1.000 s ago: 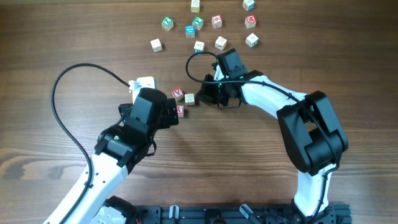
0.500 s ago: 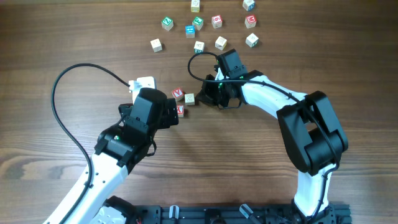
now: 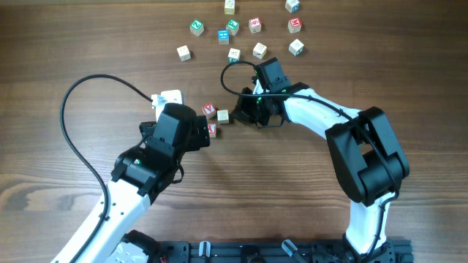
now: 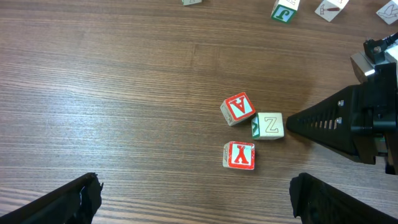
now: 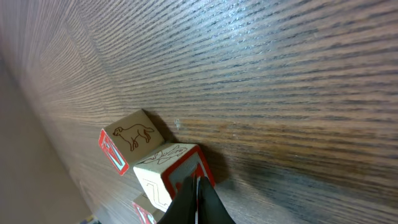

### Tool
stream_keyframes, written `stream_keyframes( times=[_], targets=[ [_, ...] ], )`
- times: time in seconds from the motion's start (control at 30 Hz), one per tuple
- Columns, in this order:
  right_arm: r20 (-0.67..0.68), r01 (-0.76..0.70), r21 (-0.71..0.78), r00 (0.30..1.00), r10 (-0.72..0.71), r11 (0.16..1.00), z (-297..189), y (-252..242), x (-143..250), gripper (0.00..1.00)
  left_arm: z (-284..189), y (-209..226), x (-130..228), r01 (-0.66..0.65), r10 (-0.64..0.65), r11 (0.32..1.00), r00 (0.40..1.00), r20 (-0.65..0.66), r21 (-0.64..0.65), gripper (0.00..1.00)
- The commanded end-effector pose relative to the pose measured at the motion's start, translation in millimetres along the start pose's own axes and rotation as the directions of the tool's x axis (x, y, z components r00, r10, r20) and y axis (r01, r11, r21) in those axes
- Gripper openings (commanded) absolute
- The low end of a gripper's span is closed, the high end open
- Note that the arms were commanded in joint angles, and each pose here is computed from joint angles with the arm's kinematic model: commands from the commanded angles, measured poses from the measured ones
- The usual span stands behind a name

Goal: Form a circle

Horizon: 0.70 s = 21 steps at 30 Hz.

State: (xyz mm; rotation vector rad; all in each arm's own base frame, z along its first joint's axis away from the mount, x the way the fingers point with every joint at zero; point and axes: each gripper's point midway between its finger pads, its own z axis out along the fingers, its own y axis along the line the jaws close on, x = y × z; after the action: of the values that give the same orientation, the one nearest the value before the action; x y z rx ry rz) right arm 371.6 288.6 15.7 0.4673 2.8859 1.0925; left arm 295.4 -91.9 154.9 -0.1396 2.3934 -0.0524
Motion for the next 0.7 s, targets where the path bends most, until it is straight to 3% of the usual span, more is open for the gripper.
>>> stream_keyframes(
  times=[0.0, 0.67],
  targets=[
    [-0.032, 0.000, 0.001, 0.999, 0.000, 1.000, 6.1, -6.8, 4.9, 0.04, -0.5, 2.1, -4.4, 0.021, -0.021, 1.000, 1.000, 0.013, -0.014, 1.00],
    [-0.060, -0.036, -0.017, 0.998, 0.035, 0.999, 5.9, -3.5, 9.7, 0.05, -0.5, 2.1, -4.4, 0.021, -0.021, 1.000, 1.000, 0.013, -0.014, 1.00]
  ],
)
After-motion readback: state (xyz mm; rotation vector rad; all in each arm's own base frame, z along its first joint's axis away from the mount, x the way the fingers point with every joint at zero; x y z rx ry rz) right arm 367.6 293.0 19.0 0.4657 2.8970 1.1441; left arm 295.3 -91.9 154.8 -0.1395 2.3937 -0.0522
